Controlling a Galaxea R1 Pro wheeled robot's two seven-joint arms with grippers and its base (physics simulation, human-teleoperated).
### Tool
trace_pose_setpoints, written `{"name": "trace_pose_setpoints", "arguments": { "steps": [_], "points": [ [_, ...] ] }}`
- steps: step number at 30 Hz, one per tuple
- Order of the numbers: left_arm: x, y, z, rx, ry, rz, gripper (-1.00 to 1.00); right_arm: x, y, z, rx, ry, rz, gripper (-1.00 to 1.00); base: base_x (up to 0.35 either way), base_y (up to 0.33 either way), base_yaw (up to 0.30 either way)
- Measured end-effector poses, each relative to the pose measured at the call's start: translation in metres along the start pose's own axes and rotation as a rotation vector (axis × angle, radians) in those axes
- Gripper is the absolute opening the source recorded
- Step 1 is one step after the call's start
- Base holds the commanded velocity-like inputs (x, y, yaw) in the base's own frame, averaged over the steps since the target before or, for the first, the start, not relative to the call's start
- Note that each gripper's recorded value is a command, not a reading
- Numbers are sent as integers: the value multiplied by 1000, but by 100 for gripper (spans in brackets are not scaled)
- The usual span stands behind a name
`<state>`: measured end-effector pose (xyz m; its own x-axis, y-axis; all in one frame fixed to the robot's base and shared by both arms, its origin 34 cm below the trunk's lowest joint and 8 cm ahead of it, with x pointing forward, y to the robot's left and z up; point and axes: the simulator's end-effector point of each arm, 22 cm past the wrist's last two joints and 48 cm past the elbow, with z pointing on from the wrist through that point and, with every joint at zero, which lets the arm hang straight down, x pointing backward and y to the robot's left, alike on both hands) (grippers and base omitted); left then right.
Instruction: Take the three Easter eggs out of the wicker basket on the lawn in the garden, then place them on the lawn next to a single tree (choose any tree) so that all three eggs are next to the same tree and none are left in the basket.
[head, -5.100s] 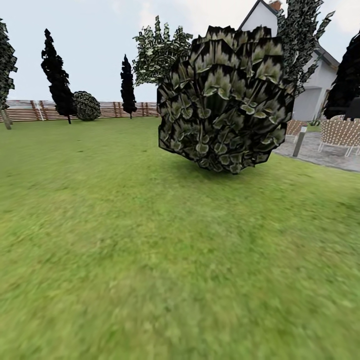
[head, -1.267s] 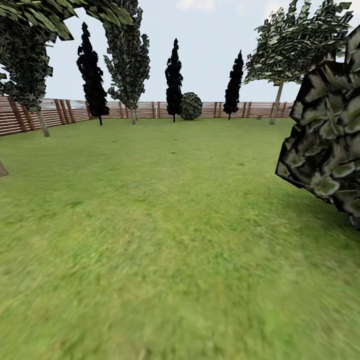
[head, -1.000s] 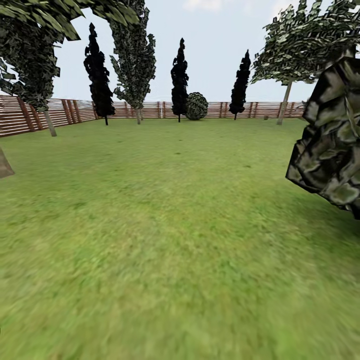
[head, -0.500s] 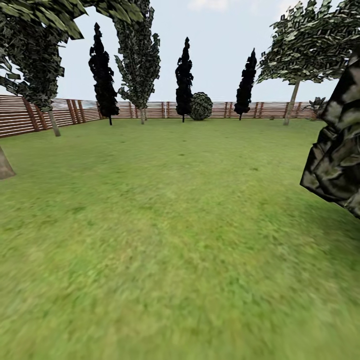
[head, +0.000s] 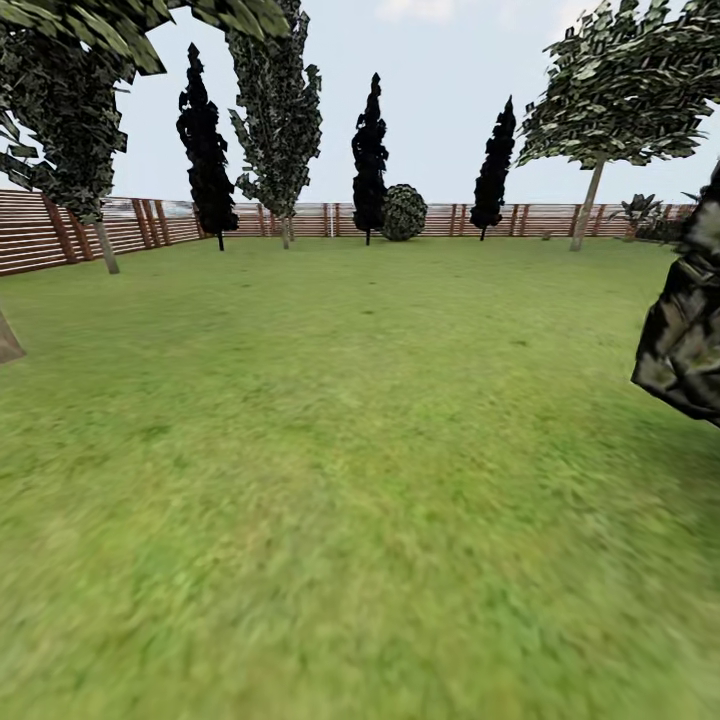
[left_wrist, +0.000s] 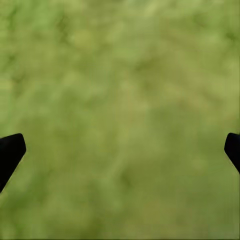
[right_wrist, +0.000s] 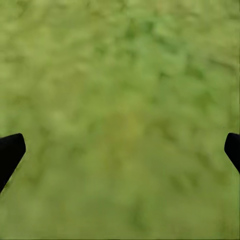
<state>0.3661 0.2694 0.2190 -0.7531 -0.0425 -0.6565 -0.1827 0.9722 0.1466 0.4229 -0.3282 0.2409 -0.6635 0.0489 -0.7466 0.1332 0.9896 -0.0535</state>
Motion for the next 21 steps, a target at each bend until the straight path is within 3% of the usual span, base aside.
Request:
{"name": "trace_pose_setpoints", "arguments": {
  "steps": [21],
  "points": [
    [0, -1, 0, 1, 0, 0, 100, 0, 0, 0, 0, 0, -1, 100, 287, 167, 0]
  ]
}}
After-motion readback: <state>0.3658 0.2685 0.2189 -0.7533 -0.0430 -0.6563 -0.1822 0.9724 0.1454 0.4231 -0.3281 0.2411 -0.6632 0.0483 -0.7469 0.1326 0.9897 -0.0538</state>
